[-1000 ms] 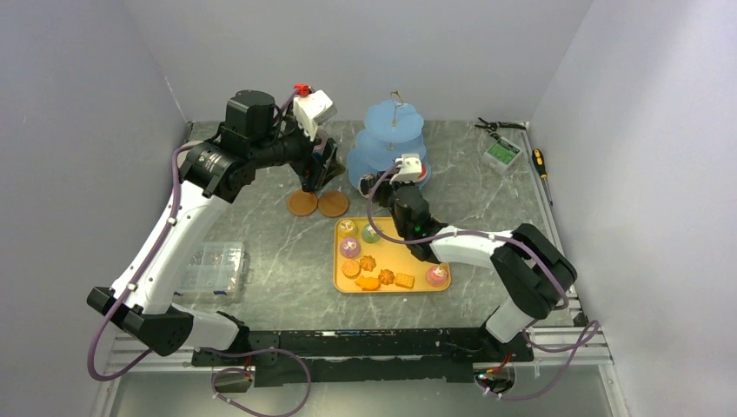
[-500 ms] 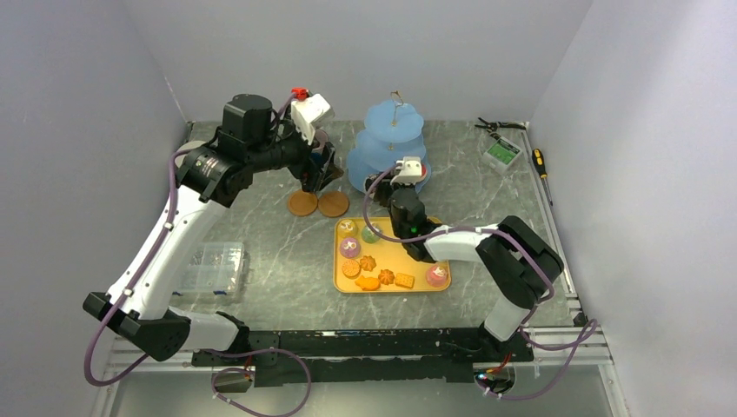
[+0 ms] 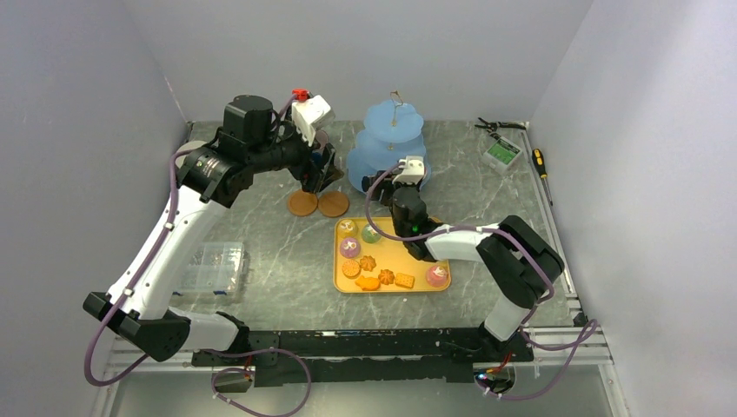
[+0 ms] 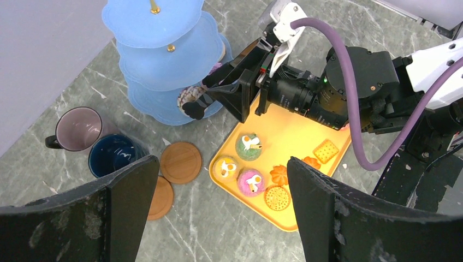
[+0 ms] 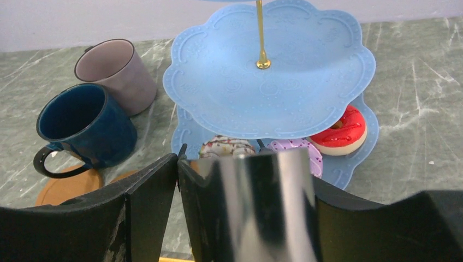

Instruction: Serve the afternoon tea

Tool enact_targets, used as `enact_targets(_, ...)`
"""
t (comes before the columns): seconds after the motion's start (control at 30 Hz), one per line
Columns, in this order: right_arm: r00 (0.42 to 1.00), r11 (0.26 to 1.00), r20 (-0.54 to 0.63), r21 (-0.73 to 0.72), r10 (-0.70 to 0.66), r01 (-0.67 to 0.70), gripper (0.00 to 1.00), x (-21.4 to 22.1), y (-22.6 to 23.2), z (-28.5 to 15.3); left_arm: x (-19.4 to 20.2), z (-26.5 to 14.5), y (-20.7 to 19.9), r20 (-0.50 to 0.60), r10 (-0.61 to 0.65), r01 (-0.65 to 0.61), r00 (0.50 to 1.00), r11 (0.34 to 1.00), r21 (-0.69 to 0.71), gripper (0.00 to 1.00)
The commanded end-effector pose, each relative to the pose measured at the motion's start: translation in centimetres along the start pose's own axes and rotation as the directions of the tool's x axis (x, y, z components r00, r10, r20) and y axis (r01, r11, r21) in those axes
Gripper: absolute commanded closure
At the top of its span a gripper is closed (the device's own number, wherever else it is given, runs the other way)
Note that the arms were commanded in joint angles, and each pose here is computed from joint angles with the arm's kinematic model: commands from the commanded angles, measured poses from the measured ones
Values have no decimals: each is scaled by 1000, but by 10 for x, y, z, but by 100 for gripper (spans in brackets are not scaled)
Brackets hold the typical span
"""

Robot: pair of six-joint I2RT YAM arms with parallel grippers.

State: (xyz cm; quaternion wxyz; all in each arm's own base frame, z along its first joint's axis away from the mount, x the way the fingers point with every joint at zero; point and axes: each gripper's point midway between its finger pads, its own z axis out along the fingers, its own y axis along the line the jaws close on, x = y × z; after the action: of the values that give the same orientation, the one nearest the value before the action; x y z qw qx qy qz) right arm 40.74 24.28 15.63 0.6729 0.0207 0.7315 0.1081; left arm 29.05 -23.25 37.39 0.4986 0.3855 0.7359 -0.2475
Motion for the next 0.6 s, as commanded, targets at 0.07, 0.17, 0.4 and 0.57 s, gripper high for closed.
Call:
enact_targets(0.07, 995, 996, 72, -60, 69, -65, 32, -29, 14, -2, -13, -10, -5, 46, 18, -18, 999, 1000, 15, 7)
enact_targets(0.17, 995, 997, 78, -56, 65, -61, 34, -35, 10, -8, -13, -10, -5, 46, 18, -19, 999, 1000, 13, 7)
enact_targets(0.4, 997, 992, 48, -112, 61, -55, 35, -39, 10, -44, -12, -8, -3, 39, 6, -6, 999, 1000, 1, 7)
enact_targets(0.57, 999, 983, 1, -176, 51, -50, 35, -35, 14, -83, -3, -1, 0, 6, -28, 28, 1000, 1000, 0, 7)
